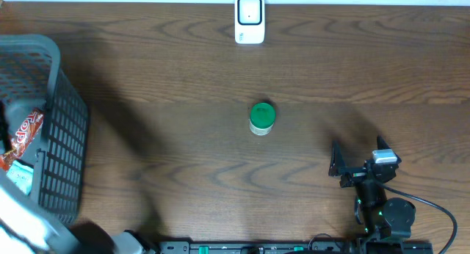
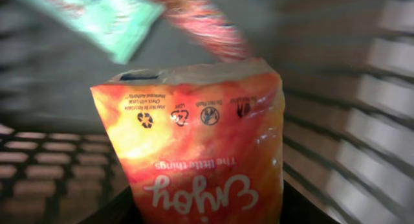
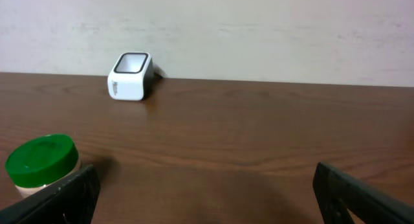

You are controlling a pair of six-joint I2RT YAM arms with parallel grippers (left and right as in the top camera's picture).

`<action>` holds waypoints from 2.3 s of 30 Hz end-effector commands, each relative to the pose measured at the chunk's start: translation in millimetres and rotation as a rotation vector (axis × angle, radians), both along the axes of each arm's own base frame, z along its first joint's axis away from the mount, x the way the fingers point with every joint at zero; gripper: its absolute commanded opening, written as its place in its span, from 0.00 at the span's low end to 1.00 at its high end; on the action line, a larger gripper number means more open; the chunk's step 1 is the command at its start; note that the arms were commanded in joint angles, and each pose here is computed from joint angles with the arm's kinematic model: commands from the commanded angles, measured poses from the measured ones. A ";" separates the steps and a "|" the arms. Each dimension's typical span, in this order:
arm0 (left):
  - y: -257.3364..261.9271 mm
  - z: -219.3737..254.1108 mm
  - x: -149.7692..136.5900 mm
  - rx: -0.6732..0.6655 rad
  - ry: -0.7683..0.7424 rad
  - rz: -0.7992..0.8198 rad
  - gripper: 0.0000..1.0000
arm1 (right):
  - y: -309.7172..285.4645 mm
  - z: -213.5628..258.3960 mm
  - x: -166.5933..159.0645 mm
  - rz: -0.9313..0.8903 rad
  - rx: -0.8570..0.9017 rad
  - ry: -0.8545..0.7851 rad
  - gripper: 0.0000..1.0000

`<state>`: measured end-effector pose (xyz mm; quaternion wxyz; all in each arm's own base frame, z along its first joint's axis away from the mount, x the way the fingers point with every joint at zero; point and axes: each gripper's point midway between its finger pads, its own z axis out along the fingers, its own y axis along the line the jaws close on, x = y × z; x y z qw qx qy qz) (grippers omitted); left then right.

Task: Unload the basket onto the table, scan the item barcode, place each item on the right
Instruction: 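Carry the orange box with the left gripper and place it left of the jar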

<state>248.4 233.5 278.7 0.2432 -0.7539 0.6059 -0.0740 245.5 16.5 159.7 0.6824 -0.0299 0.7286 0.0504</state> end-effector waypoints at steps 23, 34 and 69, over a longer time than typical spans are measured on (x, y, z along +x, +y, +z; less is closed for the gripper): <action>-312.0 -33.3 71.3 0.109 -0.038 -0.475 0.57 | 0.2 -0.1 -0.2 -0.002 0.014 0.001 0.99; -361.1 -202.6 98.4 -0.005 0.366 -0.360 0.57 | 0.2 -0.1 -0.2 -0.002 0.013 0.001 0.99; -125.2 116.0 11.7 0.675 -0.198 -0.352 0.98 | 0.2 -0.1 -0.2 -0.002 0.014 0.001 0.99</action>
